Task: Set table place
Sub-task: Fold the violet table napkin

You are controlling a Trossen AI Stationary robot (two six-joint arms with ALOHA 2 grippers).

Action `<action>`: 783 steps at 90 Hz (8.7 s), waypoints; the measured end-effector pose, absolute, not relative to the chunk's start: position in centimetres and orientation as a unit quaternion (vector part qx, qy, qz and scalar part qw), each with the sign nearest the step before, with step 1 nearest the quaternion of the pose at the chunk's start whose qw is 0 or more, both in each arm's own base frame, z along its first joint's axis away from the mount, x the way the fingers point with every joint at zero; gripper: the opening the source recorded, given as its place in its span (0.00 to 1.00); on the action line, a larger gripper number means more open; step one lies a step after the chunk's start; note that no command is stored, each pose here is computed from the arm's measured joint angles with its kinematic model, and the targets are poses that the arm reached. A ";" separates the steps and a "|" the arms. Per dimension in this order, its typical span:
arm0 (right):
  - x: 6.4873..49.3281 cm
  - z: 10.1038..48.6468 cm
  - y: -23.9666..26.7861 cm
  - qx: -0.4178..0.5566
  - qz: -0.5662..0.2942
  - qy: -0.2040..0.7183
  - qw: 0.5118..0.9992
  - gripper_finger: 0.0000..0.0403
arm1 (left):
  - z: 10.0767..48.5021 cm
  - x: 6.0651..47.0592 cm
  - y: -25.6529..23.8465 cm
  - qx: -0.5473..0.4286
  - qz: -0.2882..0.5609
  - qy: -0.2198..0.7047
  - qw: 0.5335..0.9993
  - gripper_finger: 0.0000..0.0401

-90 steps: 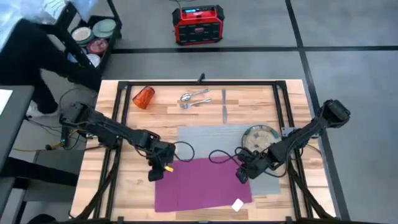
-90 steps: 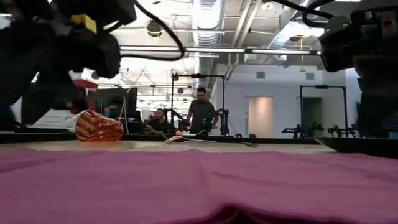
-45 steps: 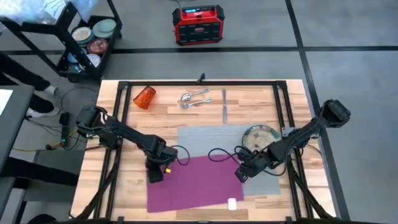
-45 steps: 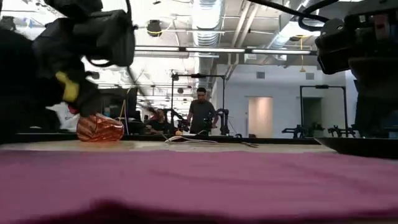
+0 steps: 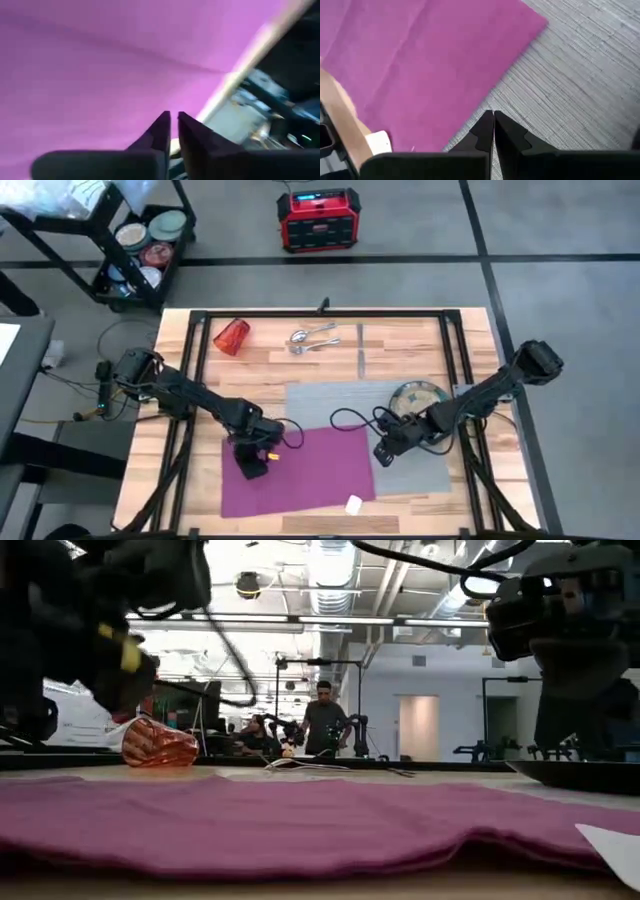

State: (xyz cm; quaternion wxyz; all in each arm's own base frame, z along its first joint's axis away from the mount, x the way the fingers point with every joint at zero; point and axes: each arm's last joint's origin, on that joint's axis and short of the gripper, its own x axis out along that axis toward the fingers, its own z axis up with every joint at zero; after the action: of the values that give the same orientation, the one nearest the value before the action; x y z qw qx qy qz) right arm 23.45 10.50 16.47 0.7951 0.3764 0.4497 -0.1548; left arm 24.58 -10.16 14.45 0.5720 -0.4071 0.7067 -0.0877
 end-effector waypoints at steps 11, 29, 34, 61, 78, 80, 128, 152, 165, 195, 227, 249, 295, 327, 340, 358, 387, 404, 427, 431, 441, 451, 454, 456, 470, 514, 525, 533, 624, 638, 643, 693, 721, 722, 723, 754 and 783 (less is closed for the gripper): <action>24.1 16.6 9.4 0.366 -0.137 0.450 0.803 0.00 | 14.5 24.7 -10.2 -0.413 -0.090 0.702 0.573 0.00; 25.0 16.6 7.1 0.353 -0.110 0.460 0.807 0.00 | 14.5 24.8 -10.2 -0.413 -0.091 0.702 0.573 0.00; 25.2 16.7 6.5 0.352 -0.104 0.461 0.808 0.00 | 14.5 24.8 -10.2 -0.413 -0.091 0.701 0.574 0.00; 27.0 14.7 5.8 0.368 -0.030 0.483 0.793 0.00 | 14.2 24.4 -10.1 -0.407 -0.087 0.707 0.572 0.00; 27.5 12.7 6.3 0.366 -0.026 0.508 0.779 0.00 | 13.3 23.6 -9.8 -0.405 -0.072 0.718 0.561 0.00; 27.5 12.7 6.3 0.365 -0.026 0.509 0.779 0.00 | 13.3 23.5 -9.8 -0.405 -0.071 0.719 0.560 0.00; 28.2 12.6 2.3 0.378 -0.081 0.477 0.789 0.00 | 13.3 24.0 -11.0 -0.417 -0.085 0.690 0.585 0.00; 28.2 12.5 -1.4 0.385 -0.123 0.456 0.793 0.00 | 13.8 24.9 -11.7 -0.441 -0.110 0.658 0.600 0.00; 28.2 13.8 -2.6 0.403 -0.109 0.426 0.803 0.00 | 14.3 25.8 -11.5 -0.447 -0.145 0.621 0.628 0.00; 27.1 15.3 4.9 0.375 -0.005 0.477 0.795 0.00 | 13.3 24.1 -9.6 -0.386 -0.093 0.685 0.611 0.00; 28.3 12.9 7.2 0.397 0.007 0.480 0.782 0.00 | 12.8 22.9 -8.9 -0.314 0.004 0.708 0.633 0.00; 28.4 12.7 5.4 0.396 -0.022 0.481 0.781 0.00 | 12.8 23.1 -9.6 -0.332 0.017 0.697 0.635 0.00; 28.0 12.1 -1.2 0.396 -0.110 0.481 0.774 0.00 | 13.3 23.9 -11.8 -0.392 -0.023 0.660 0.640 0.00; 27.8 14.6 0.2 0.387 -0.079 0.446 0.803 0.00 | 13.2 23.8 -11.6 -0.389 -0.005 0.665 0.638 0.00; 27.7 14.7 2.4 0.383 -0.064 0.456 0.801 0.00 | 12.9 23.3 -11.0 -0.364 0.007 0.682 0.634 0.00; 27.1 14.5 5.1 0.378 -0.064 0.476 0.792 0.00 | 12.7 23.0 -8.7 -0.331 0.022 0.708 0.624 0.00; 24.3 13.6 9.3 0.341 -0.113 0.551 0.753 0.00 | 12.7 23.8 -3.6 -0.321 0.038 0.689 0.649 0.00; 23.0 12.8 10.7 0.357 -0.122 0.555 0.742 0.00 | 12.7 24.1 -0.7 -0.322 0.040 0.669 0.669 0.00; 23.0 12.7 10.9 0.386 -0.131 0.524 0.748 0.00 | 13.5 25.4 2.0 -0.328 0.071 0.626 0.704 0.00; 23.2 12.7 10.8 0.390 -0.134 0.518 0.749 0.00 | 13.9 25.9 2.2 -0.325 0.078 0.619 0.711 0.00; 23.3 12.8 10.4 0.393 -0.143 0.509 0.752 0.00 | 15.4 27.3 2.4 -0.317 0.073 0.595 0.735 0.00; 23.4 12.8 10.2 0.393 -0.150 0.503 0.755 0.00 | 16.6 28.2 2.5 -0.309 0.060 0.579 0.752 0.00; 23.5 12.8 10.1 0.394 -0.151 0.502 0.755 0.00 | 16.9 28.5 2.5 -0.309 0.057 0.575 0.756 0.00; 23.5 12.8 10.1 0.394 -0.151 0.502 0.755 0.00 | 17.1 28.6 2.6 -0.308 0.054 0.571 0.759 0.00; 23.6 12.8 10.0 0.390 -0.150 0.501 0.758 0.00 | 18.5 29.6 2.6 -0.308 0.044 0.553 0.773 0.00; 24.1 13.4 8.1 0.363 -0.199 0.453 0.790 0.00 | 21.8 32.7 0.1 -0.338 0.084 0.442 0.827 0.00; 23.8 14.5 7.2 0.352 -0.207 0.436 0.802 0.00 | 21.4 32.9 -1.8 -0.340 0.146 0.425 0.826 0.00; 23.2 15.7 5.8 0.349 -0.233 0.423 0.803 0.00 | 21.1 33.0 -3.3 -0.329 0.184 0.408 0.832 0.00; 16.1 23.2 -0.1 0.238 -0.204 0.386 0.868 0.35 | 22.6 44.1 -4.7 -0.222 0.207 0.537 0.787 0.42; 15.7 22.8 -0.5 0.226 -0.224 0.405 0.857 0.50 | 22.5 44.0 -3.2 -0.236 0.256 0.528 0.774 0.47; 15.7 22.7 -0.7 0.223 -0.229 0.410 0.854 0.53 | 22.5 44.0 -2.8 -0.230 0.271 0.521 0.776 0.45; 15.7 20.5 -1.4 0.243 -0.270 0.380 0.850 0.57 | 21.7 42.7 -7.1 -0.090 0.224 0.580 0.778 0.25; 16.7 17.9 -1.3 0.274 -0.283 0.296 0.870 0.57 | 21.7 42.7 -7.7 -0.063 0.204 0.582 0.785 0.24; 16.7 17.8 -1.3 0.274 -0.284 0.296 0.870 0.57 | 21.7 42.7 -7.7 -0.063 0.204 0.582 0.785 0.24; 16.7 17.8 -1.4 0.274 -0.285 0.296 0.870 0.57 | 21.7 42.7 -7.7 -0.063 0.204 0.581 0.785 0.24; 17.2 16.7 -1.6 0.267 -0.296 0.314 0.862 0.57 | 18.3 42.3 -8.0 -0.043 0.190 0.584 0.788 0.24; 17.4 16.2 -1.7 0.262 -0.299 0.327 0.857 0.57 | 17.1 41.7 -7.8 -0.010 0.190 0.595 0.781 0.24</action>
State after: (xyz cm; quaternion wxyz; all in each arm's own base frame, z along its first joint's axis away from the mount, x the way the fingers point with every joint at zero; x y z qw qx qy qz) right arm 17.45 -1.65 16.20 0.8574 0.2621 0.3268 -0.2990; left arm 41.67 -7.77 17.12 0.7807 -0.0098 0.5952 0.1903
